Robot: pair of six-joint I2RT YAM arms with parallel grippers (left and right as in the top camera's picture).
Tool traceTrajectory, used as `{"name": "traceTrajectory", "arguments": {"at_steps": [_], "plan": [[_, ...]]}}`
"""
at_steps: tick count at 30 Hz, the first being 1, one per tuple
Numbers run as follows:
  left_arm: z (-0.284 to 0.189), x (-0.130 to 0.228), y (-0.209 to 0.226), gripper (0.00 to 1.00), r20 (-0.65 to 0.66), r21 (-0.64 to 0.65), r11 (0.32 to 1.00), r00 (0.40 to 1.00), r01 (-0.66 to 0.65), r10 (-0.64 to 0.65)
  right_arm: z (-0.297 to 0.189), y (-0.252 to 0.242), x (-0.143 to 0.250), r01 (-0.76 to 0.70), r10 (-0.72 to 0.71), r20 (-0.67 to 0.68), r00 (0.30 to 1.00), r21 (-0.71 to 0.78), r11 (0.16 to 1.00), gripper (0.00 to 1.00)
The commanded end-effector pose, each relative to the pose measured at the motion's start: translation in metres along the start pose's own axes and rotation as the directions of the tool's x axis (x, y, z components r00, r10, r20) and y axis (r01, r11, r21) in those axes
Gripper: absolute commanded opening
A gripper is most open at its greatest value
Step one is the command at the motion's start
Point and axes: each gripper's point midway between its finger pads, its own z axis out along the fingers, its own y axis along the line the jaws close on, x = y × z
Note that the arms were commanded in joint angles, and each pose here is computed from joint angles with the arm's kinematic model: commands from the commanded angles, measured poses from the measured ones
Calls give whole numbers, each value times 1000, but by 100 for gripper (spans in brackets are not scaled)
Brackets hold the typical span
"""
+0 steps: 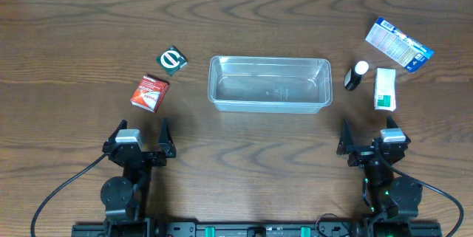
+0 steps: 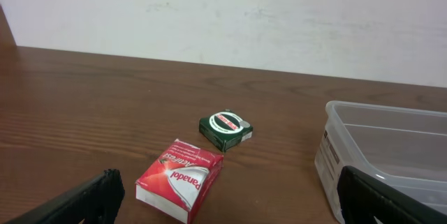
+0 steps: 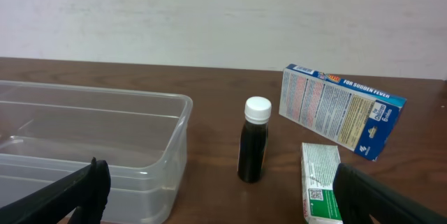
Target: Pack container
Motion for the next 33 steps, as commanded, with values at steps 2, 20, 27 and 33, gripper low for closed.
{"name": "traceTrajectory", "arguments": {"at_steps": [2, 20, 27, 33], "plan": [[1, 15, 2, 98, -47, -3, 1000, 999, -5, 5, 0, -1, 1, -13, 13, -1, 1000, 5, 1000, 99], [1, 15, 2, 98, -47, -3, 1000, 999, -5, 5, 0, -1, 1, -13, 13, -1, 1000, 5, 1000, 99], [1, 15, 2, 98, -47, -3, 1000, 999, -5, 5, 0, 0, 0, -14, 14, 1, 1000, 5, 1000, 99], [1, 15, 2, 98, -47, -3, 1000, 999, -5, 5, 0, 2, 0, -15, 15, 1, 1000, -7, 1000, 99]]}}
